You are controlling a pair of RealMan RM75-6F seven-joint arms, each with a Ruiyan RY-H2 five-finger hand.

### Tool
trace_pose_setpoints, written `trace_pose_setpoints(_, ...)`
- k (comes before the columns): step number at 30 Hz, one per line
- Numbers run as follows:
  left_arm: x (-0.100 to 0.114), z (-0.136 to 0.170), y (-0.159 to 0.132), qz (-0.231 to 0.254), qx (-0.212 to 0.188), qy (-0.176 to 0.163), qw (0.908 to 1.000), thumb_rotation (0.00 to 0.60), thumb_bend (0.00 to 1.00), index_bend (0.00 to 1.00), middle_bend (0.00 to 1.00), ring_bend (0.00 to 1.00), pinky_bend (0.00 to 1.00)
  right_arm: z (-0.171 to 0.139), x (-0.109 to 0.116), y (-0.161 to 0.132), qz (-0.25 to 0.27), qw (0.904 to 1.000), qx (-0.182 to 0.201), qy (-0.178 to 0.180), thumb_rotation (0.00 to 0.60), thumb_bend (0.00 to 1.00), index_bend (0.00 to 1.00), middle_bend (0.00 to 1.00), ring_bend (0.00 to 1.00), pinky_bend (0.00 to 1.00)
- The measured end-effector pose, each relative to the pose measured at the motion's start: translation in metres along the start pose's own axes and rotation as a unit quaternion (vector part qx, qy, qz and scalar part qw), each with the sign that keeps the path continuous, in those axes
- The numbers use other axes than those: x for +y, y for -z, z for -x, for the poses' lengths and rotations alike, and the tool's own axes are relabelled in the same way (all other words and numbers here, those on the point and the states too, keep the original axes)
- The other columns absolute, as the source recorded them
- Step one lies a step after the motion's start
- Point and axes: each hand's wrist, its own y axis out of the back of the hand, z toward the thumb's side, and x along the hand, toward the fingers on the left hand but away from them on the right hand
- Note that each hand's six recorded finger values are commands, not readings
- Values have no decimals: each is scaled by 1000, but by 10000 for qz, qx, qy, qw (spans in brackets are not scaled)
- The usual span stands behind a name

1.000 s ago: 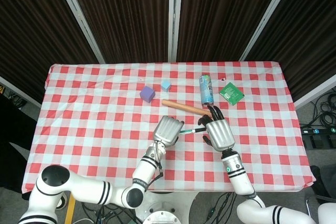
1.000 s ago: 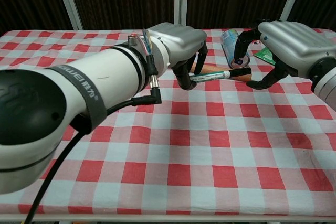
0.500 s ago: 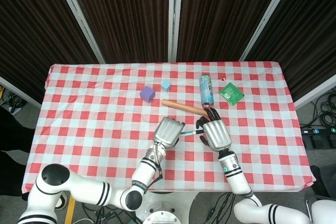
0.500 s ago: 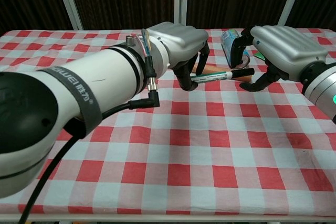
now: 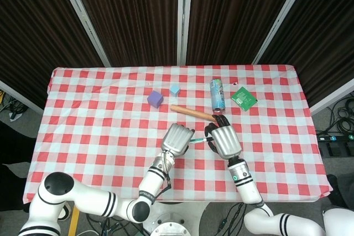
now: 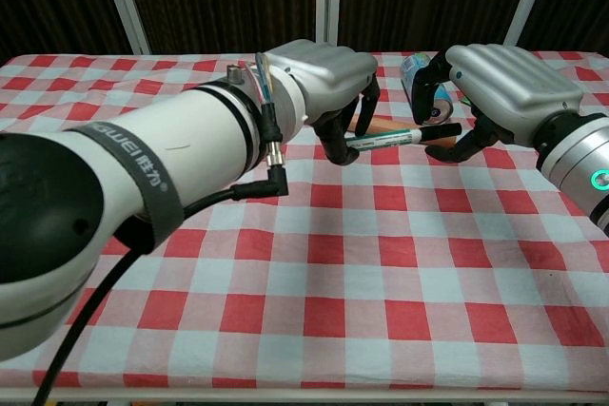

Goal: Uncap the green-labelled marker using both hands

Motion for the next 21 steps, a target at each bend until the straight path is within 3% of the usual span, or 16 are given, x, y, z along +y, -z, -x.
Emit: trace_pose_setpoints(21,-2,2,1,-20,10,28,10000,600,399,557,603,527,567,2,-2,-2,23,10000,-17,21,600,142,597,525,215,187)
